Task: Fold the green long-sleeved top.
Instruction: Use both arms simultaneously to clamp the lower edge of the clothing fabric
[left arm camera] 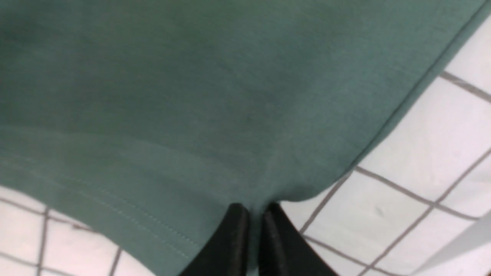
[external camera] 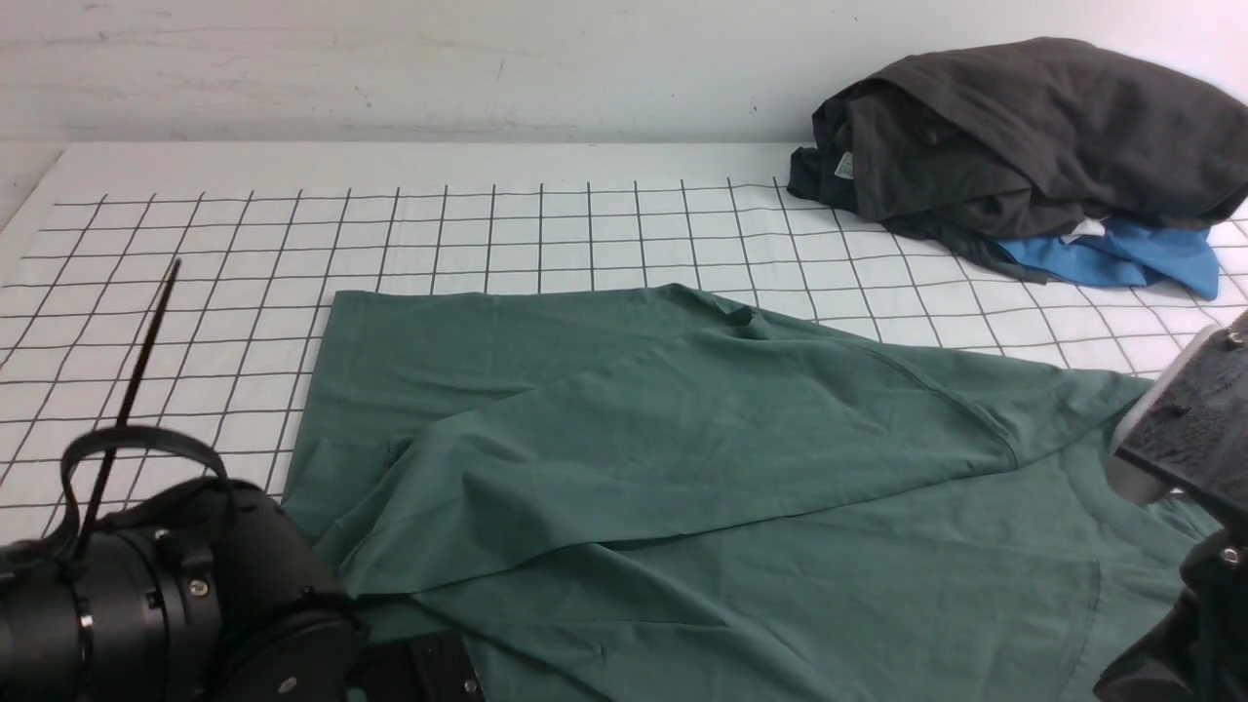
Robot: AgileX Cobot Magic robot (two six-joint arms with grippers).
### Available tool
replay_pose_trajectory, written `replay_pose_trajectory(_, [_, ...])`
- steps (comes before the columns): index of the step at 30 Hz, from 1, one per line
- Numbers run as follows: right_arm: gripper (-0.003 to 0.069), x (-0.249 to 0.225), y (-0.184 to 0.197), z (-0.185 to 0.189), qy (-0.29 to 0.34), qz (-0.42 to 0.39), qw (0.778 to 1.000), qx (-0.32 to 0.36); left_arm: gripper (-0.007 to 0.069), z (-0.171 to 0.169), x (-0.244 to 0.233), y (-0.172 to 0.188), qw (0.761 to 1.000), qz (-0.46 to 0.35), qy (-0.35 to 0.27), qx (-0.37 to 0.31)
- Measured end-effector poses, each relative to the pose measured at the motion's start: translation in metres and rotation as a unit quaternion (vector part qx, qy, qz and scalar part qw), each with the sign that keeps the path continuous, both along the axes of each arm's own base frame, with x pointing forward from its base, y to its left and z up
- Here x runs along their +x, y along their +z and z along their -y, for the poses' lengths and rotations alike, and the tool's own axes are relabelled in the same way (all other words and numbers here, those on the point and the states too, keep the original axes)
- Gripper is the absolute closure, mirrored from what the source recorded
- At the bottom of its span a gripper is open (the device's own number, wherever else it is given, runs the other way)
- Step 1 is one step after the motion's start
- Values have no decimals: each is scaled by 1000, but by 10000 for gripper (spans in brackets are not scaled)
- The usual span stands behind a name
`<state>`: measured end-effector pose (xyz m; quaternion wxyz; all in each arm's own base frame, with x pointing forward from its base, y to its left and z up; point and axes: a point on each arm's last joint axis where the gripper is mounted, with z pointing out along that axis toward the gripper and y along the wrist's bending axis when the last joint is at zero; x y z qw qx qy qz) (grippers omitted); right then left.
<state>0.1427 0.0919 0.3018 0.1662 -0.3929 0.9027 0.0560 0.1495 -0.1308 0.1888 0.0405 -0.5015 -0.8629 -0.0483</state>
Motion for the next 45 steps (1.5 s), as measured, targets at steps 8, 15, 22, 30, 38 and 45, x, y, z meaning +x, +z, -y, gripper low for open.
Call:
replay_pose_trajectory(8, [419,11,-13,-6,84,-10,996,-41,603,-15,20,13,999,-13,31,-4])
replay_pose_trajectory(15, [178,39,-41,-19,177,-16,980,-92,603,-25,27,13,997,-30,64,-35])
replay_pose_trajectory(22, [139,60,-83,-30,205,-86,966,-130,603,-20,27,13,995,-36,68,-66])
replay_pose_trajectory(30, [143,51,-70,-32,165,-84,979,-84,610,-4,-13,-14,994,-77,-36,-63])
replay_pose_trajectory(38, [144,29,-33,-22,119,-34,992,-36,586,4,-23,-30,994,-10,-91,-56])
replay_pose_trajectory(45, [144,24,-28,-21,113,-34,993,-23,336,1,-23,-30,997,-8,-65,-43])
